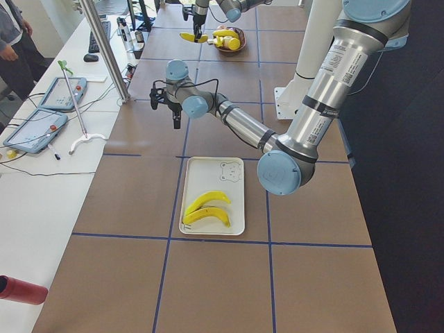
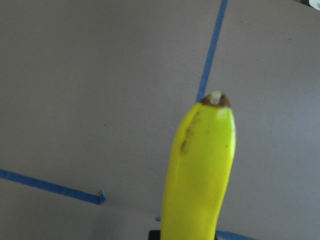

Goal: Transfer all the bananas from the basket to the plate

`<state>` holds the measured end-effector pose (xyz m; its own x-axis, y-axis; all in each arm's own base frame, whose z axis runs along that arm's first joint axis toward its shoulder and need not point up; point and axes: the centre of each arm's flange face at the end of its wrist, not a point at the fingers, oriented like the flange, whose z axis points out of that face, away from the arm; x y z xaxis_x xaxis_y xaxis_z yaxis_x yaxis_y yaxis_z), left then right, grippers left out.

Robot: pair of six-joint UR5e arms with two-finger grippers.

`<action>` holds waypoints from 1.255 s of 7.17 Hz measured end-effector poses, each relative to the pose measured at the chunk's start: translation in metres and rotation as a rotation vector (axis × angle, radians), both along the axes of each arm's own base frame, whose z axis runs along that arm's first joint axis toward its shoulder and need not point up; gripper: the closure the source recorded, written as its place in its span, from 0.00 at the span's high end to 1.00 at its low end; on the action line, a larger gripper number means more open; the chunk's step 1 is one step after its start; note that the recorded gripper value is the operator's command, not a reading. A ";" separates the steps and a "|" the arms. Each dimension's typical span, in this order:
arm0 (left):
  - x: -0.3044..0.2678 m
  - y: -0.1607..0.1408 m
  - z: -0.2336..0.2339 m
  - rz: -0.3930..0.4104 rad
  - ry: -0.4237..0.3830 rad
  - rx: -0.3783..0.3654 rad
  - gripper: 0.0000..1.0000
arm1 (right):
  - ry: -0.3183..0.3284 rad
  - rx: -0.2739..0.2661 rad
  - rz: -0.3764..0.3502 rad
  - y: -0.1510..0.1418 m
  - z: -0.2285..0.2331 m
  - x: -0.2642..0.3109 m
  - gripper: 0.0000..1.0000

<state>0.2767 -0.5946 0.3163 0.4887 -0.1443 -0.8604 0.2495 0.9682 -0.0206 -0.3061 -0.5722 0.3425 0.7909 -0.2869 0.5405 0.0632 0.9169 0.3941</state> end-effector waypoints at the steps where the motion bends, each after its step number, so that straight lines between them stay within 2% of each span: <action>1: 0.005 -0.008 -0.015 -0.021 0.018 -0.021 1.00 | 0.023 0.059 -0.052 -0.009 -0.015 -0.019 0.05; 2: 0.012 -0.017 -0.032 -0.043 0.037 -0.045 1.00 | 0.057 0.143 -0.125 -0.014 -0.033 -0.035 0.05; 4: 0.026 -0.033 -0.070 -0.086 0.082 -0.100 1.00 | 0.133 0.225 -0.211 -0.016 -0.083 -0.072 0.11; 6: 0.040 -0.048 -0.113 -0.128 0.136 -0.174 0.99 | 0.205 0.313 -0.268 0.006 -0.126 -0.117 0.18; 8: 0.056 -0.054 -0.146 -0.103 0.191 -0.241 0.99 | 0.208 0.415 -0.282 0.035 -0.155 -0.159 0.18; 9: 0.063 -0.054 -0.154 -0.073 0.217 -0.268 0.99 | 0.165 0.470 -0.275 0.047 -0.161 -0.174 0.19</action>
<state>0.3398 -0.6486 0.1625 0.2784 -0.4070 -0.8700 0.2802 0.9008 -0.3317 -0.4802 -0.5255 0.1812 0.7163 -0.6741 0.1805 0.3702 0.5863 0.7205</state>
